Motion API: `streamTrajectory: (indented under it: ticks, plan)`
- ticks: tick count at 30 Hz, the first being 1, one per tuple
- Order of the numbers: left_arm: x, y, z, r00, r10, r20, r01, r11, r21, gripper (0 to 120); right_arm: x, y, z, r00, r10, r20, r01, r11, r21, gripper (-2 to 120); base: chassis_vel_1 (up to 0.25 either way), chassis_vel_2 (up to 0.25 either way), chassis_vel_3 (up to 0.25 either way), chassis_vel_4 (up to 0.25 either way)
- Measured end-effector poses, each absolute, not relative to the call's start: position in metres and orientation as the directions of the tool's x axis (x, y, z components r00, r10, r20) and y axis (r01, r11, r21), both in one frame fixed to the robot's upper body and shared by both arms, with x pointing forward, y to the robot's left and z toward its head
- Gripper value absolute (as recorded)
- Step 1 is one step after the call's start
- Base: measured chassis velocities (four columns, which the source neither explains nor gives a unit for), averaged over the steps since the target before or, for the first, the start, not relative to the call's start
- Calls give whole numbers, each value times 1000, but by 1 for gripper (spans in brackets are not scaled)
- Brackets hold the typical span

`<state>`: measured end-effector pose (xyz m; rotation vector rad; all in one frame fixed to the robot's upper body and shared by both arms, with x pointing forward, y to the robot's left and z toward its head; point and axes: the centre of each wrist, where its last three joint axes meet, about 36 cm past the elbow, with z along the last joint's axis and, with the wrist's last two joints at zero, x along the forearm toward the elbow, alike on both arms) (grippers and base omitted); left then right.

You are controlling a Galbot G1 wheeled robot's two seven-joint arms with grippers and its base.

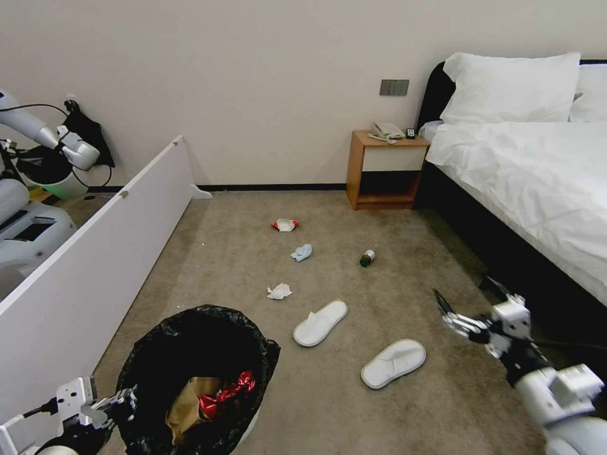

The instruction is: Pick up the trash bin, then pick up the garbage from the floor and place it into the trash bin.

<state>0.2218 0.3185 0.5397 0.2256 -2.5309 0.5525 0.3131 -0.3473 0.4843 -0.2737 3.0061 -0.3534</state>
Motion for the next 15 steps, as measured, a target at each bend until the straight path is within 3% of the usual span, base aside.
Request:
streamTrajectory:
  ticks: [4,7,15]
  plan:
    - [221,318,539,-843,-47,536,-264,904,-337,2,290,-355,467,-993,-100,-57,-83,965,-248,100,0,0,0,0]
    - [221,319,539,-844,-48,534,-265,903,-338,2,272,-355,439,-996,-60,-73,-44,979,-199,100,0,0,0,0]
    - [221,320,537,-843,-60,534,-269,907,-323,2,237,-334,374,-996,-47,71,-59,981,-184,100,0,0,0,0]
